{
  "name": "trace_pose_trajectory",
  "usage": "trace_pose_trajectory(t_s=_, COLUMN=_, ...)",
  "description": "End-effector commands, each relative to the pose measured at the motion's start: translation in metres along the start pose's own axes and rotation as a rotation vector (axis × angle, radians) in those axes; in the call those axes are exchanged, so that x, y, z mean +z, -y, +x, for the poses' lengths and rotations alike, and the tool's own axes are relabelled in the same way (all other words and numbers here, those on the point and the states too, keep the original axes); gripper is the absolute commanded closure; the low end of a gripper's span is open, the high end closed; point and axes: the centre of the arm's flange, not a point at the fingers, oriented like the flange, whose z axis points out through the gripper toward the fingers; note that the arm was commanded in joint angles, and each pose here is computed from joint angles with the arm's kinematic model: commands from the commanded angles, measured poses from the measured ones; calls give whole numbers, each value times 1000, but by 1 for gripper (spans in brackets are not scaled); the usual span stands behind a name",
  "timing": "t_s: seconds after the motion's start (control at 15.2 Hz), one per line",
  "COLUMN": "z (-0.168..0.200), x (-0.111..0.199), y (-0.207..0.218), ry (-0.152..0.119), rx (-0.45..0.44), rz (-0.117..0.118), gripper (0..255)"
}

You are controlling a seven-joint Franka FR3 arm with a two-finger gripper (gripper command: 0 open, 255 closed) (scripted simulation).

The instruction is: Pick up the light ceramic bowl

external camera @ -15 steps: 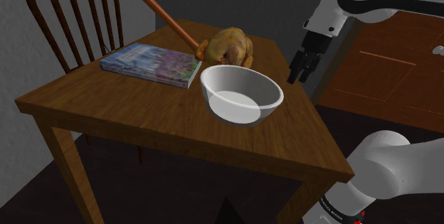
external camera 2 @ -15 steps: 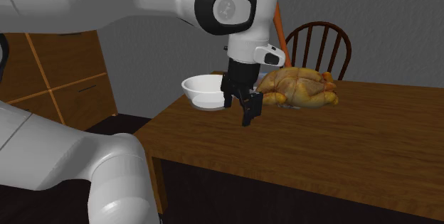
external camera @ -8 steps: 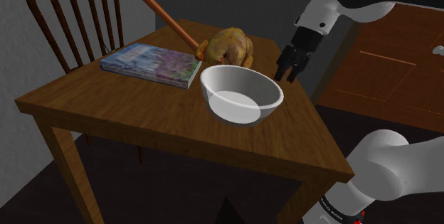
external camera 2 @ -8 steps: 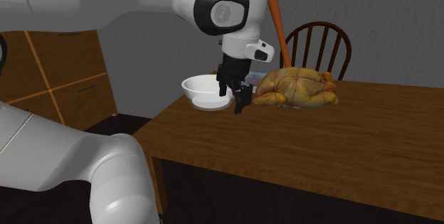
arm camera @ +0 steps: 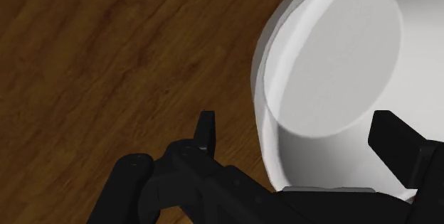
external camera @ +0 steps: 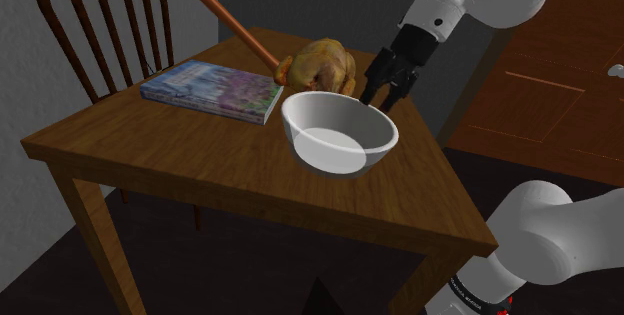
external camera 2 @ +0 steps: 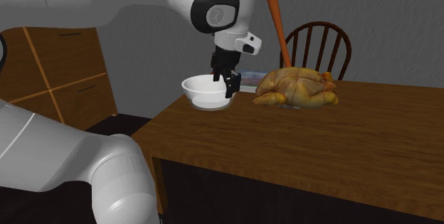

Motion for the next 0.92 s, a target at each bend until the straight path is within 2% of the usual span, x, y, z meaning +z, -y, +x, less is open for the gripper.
trace_pose_trajectory(t_s=0.0, z=1, x=10, y=-2, ry=-2, rx=1, rz=5, gripper=0)
trace_pose_trajectory(t_s=0.4, z=0, x=32, y=-11, ry=-2, rx=1, rz=4, gripper=0)
trace_pose_trajectory(t_s=0.46, z=0, x=31, y=-10, ry=-2, rx=1, rz=5, gripper=255)
trace_pose_trajectory(t_s=0.86, z=0, x=32, y=-10, ry=-2, rx=1, rz=5, gripper=255)
